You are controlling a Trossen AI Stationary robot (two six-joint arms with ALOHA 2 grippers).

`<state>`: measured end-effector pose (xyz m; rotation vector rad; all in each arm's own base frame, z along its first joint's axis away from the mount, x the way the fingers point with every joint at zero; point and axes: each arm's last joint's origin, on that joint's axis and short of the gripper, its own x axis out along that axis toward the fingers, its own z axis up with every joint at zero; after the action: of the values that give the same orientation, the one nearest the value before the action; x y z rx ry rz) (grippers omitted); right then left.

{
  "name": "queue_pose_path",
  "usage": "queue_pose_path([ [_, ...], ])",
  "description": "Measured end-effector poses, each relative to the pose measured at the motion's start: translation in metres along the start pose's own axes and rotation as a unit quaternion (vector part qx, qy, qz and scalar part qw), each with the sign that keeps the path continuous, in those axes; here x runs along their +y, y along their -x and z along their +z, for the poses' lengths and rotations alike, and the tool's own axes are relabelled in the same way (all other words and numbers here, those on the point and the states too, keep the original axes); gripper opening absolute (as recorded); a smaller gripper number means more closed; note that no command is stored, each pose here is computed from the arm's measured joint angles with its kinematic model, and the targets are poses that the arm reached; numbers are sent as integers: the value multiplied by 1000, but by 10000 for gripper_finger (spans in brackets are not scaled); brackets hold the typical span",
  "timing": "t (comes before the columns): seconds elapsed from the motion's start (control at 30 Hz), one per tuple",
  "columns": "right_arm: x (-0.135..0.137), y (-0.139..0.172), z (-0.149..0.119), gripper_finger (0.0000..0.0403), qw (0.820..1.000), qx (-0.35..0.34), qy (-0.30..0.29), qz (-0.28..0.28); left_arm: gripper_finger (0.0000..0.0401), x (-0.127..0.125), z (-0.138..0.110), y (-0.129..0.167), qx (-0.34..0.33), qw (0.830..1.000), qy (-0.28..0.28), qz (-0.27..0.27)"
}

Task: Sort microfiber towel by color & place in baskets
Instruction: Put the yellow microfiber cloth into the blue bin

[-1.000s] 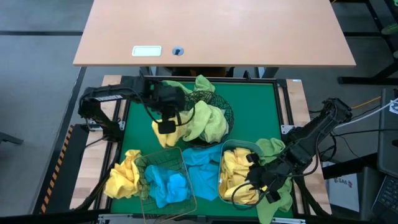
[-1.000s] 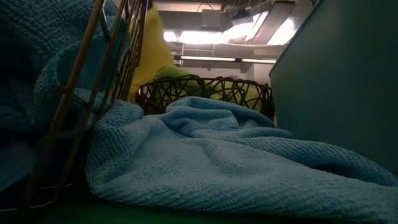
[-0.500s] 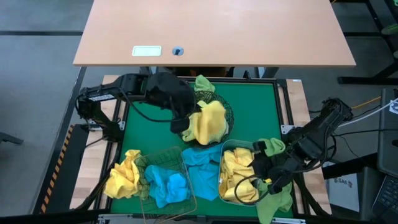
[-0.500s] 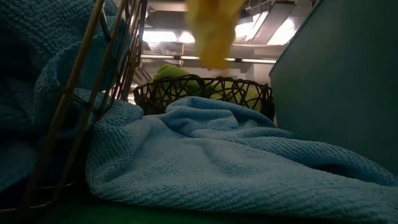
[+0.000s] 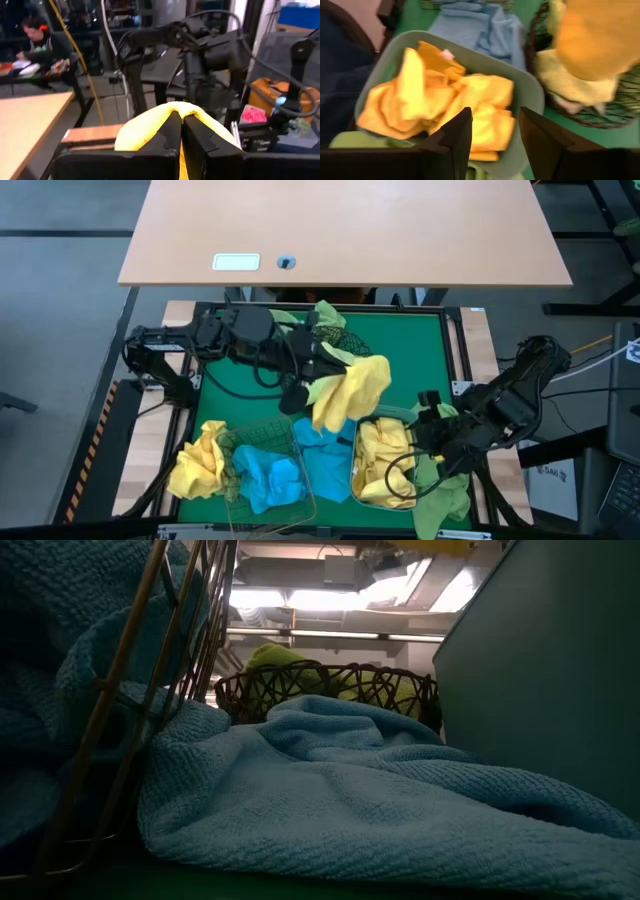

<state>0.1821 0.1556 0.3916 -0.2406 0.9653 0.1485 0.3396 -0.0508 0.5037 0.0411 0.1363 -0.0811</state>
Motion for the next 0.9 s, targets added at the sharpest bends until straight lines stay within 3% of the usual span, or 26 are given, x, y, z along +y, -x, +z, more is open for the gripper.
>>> queue_pose_path([
  [0.2,-8,16,0,161,1000,1,5,-27,0,-15,-10,-31,-16,999,-8,-36],
  [0.43,-20,42,4,161,998,-18,1,-52,0,-30,-41,-76,10,998,-33,-48],
  [0.6,-27,56,4,161,997,-34,-3,-67,0,-36,-68,-106,46,997,-39,-54],
  [0.9,-33,67,1,161,997,-51,-12,-61,0,-45,-140,-165,136,988,-44,-57],
])
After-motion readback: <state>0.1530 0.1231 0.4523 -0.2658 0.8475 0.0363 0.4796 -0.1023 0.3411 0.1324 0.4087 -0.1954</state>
